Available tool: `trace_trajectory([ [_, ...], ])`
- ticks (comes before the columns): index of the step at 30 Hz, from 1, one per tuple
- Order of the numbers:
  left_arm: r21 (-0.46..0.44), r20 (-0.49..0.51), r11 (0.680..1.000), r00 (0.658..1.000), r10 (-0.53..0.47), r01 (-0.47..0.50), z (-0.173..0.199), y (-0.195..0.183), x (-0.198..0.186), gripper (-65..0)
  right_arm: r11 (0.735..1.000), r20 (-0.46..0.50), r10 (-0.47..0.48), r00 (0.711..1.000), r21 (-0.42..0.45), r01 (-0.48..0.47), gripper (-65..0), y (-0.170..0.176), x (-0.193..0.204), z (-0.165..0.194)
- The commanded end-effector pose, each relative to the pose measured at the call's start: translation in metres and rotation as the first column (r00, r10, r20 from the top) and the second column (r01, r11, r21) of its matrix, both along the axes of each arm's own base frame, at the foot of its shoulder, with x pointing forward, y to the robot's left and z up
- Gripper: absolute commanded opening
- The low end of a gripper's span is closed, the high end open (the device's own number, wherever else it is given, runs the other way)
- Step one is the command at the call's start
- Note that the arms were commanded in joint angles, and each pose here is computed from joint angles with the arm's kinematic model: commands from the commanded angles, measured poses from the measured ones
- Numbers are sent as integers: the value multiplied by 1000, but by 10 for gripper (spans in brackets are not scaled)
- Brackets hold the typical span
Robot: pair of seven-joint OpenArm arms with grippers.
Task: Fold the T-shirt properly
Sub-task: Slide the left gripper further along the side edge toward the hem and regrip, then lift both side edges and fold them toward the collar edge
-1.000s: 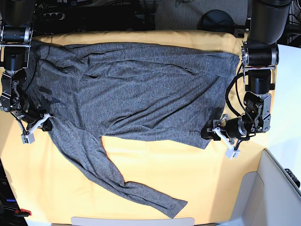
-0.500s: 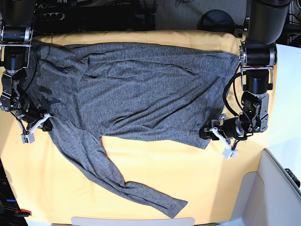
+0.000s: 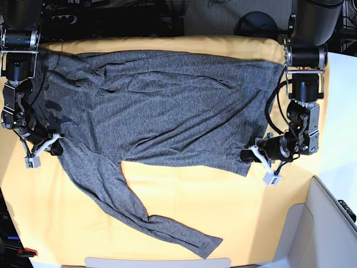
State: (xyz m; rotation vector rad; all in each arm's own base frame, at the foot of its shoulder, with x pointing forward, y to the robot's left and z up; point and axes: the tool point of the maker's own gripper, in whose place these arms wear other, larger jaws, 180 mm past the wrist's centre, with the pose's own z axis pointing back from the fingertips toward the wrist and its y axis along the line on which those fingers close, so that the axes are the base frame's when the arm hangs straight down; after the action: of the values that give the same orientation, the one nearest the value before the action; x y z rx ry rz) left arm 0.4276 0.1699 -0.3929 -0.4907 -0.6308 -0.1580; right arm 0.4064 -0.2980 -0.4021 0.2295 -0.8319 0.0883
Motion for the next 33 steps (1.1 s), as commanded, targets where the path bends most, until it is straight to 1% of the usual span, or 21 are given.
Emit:
trace_trajectory([
  [1,10,67,1000,998,-16,15,23,3,12,-648,994,-209,89,974,-46,-100,-650,13,-40,-41],
  [3,20,86,999,996,-28,27,25,1,6,-648,994,-186,86,979,-49,-96,-650,12,-41,-35],
  [7,24,132,1000,991,1,-4,33,14,-1,-648,994,-126,85,988,-63,-94,-650,12,-39,-19],
  [11,31,166,999,986,8,-13,43,20,-5,-648,992,-97,54,994,-110,-64,-650,4,-41,-10],
  [16,57,210,998,978,14,-27,63,30,-12,-648,984,-42,92,995,-147,-97,-650,12,-42,7],
  [21,100,239,995,971,-6,-18,77,34,-24,-648,983,9,55,998,-177,-53,-650,-9,-45,28],
  [27,128,284,991,959,-3,-35,88,40,-42,-648,983,39,-25,999,-183,32,-650,-38,-61,38],
  [33,143,307,989,952,-3,-43,91,42,-56,-648,978,73,-51,996,-201,65,-650,-49,-72,50],
])
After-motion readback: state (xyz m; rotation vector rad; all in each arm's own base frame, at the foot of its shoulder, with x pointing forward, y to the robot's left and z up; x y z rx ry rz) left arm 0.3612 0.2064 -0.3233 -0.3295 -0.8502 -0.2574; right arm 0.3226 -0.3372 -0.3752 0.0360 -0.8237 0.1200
